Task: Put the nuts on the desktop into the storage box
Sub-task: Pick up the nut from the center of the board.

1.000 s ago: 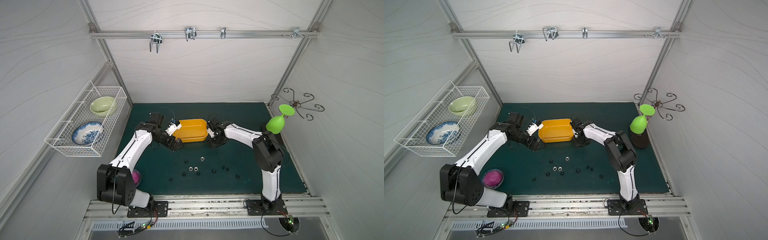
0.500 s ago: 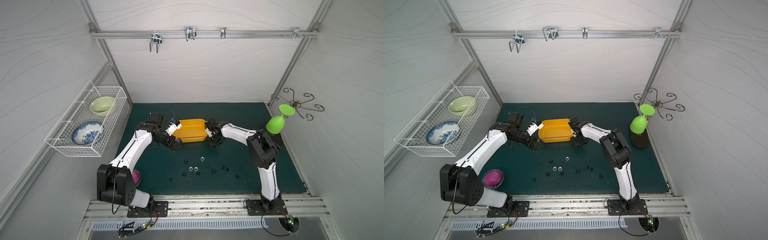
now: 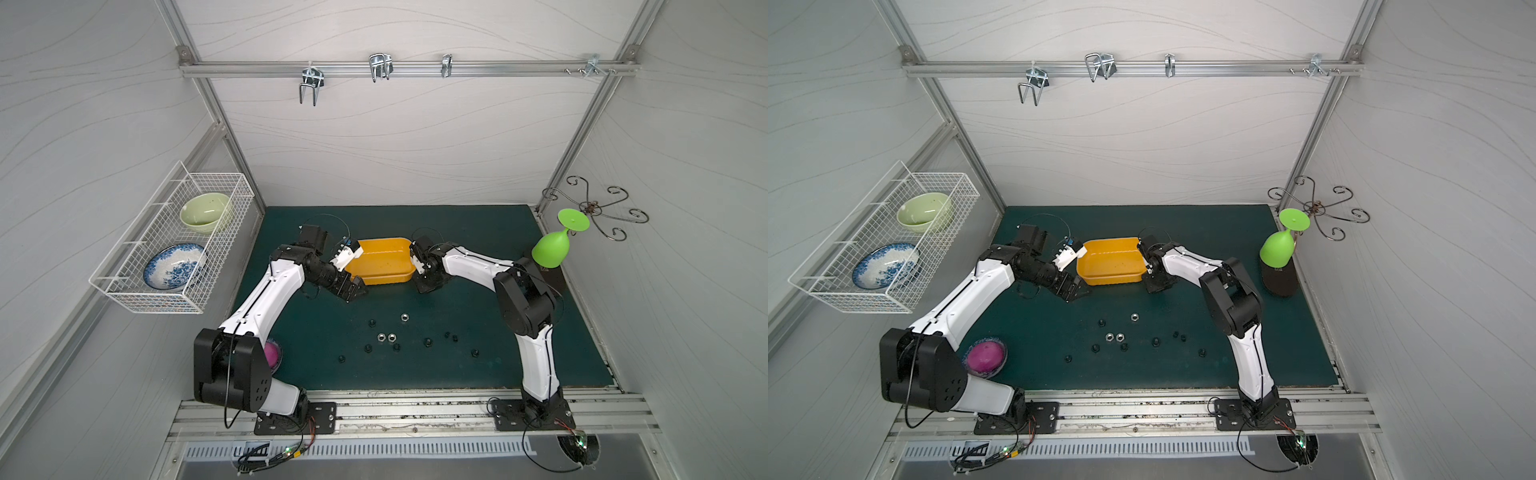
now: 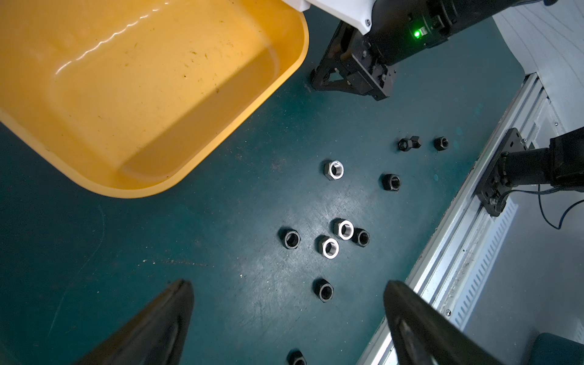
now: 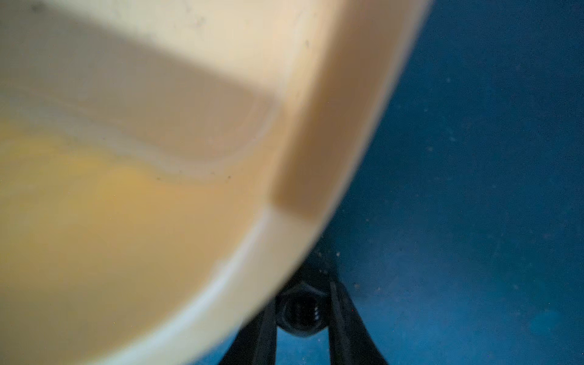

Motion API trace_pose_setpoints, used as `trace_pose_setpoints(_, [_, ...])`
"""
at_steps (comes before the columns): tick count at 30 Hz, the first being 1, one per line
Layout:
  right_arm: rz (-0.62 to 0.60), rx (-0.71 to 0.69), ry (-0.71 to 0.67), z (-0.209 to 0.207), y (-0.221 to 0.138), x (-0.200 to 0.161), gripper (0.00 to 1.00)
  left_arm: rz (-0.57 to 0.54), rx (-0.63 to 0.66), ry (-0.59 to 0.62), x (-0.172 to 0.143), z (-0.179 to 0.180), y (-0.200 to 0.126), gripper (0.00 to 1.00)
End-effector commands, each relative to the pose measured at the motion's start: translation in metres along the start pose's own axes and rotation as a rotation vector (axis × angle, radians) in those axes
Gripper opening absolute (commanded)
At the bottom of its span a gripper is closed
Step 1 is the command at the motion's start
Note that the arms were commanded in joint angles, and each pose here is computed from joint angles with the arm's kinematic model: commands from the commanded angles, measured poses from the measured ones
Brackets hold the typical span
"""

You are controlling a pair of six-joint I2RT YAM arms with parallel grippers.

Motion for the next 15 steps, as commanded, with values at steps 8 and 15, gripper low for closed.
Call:
trace_pose_setpoints(8, [-0.088, -0.034, -0.056, 0.010, -0.079, 0.004, 0.17, -0.028, -0.017, 0.020, 0.007, -0.003, -0.003, 0.99])
trace_pose_setpoints(15, [-0.167, -0.032, -0.116, 0.028, -0.119, 0.025, 0.19, -0.030, -0.012, 0.024, 0.007, -0.004, -0.004, 0.99])
Point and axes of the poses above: each gripper's point midway between its finger pads, its own y axis out along the fingers, its own z axis along the line the jaws close on, x = y × z, the point moved 8 cm from there along -y, back along the fingers, and after that the axes turned 4 degrees about -y, right-handed, at the moved point
